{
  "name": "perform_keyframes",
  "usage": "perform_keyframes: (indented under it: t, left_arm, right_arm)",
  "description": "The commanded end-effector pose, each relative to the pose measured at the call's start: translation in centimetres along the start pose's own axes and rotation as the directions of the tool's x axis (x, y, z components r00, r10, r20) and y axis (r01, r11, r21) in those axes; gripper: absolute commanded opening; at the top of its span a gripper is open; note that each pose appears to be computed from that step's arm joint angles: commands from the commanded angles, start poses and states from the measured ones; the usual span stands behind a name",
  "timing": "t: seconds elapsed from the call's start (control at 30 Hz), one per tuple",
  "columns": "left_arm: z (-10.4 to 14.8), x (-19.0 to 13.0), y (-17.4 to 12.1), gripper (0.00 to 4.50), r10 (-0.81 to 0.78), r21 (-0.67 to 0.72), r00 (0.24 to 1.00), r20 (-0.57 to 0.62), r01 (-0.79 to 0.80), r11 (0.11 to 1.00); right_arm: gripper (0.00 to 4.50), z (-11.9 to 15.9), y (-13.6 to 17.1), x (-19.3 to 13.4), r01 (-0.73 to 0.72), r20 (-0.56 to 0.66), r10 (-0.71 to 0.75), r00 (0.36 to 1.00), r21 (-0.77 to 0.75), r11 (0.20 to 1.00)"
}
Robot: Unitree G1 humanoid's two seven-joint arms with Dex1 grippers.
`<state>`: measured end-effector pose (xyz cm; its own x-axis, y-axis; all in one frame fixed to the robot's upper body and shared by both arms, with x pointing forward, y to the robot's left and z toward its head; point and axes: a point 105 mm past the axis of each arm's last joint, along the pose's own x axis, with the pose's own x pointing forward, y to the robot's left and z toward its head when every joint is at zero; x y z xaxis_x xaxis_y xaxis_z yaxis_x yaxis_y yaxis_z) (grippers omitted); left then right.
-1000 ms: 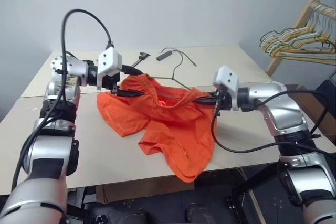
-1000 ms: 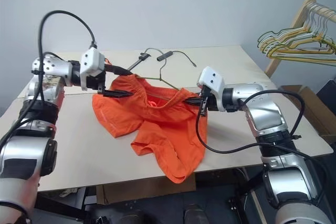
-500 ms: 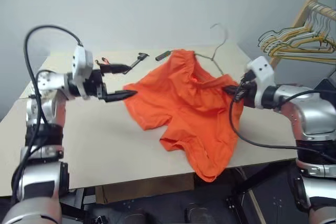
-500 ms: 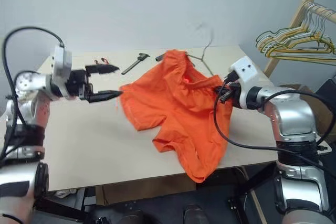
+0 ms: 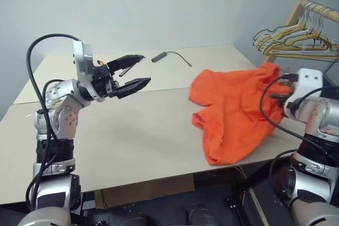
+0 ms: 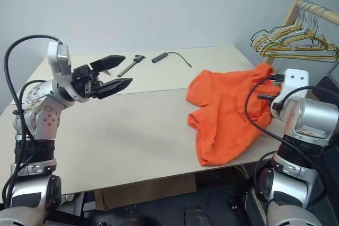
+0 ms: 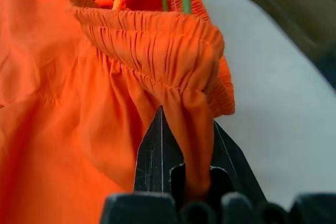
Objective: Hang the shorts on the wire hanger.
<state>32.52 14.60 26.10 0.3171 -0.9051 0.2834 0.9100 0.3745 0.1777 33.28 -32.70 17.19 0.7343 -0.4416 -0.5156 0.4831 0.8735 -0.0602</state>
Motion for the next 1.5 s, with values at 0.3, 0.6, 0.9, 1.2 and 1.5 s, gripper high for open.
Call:
perform_keyframes:
  t: [0.3, 0.6, 0.9, 1.2, 1.5]
  left_arm:
    - [2.0, 0.3, 0.0, 4.49, 0.018, -0.015, 0.988, 0.155, -0.016, 1.0]
    - [3.0, 0.4, -0.8, 4.49, 0.01, -0.04, 0.965, 0.264, 0.001, 0.999]
    - [3.2, 0.2, -1.0, 4.49, 0.017, -0.039, 0.961, 0.276, -0.007, 0.999]
    - [3.2, 0.2, -1.3, 4.49, 0.009, -0.027, 0.963, 0.27, -0.002, 1.0]
    - [3.0, 0.0, -1.4, 4.49, 0.013, -0.023, 0.968, 0.251, -0.007, 1.0]
  right_arm:
    - [0.0, 5.6, -4.4, -1.5, 0.386, 0.22, -0.407, 0.886, 0.133, 0.913]
    - [0.0, 9.0, -6.1, -1.0, 0.444, 0.302, -0.507, 0.807, 0.256, 0.859]
    - [0.0, 9.7, -6.7, 0.9, 0.419, 0.245, -0.505, 0.827, 0.328, 0.846]
    - [0.0, 10.9, -8.2, 2.2, 0.343, 0.168, -0.461, 0.871, 0.464, 0.817]
    - [0.0, 8.7, -8.5, 3.9, 0.359, 0.034, -0.426, 0.904, 0.48, 0.8]
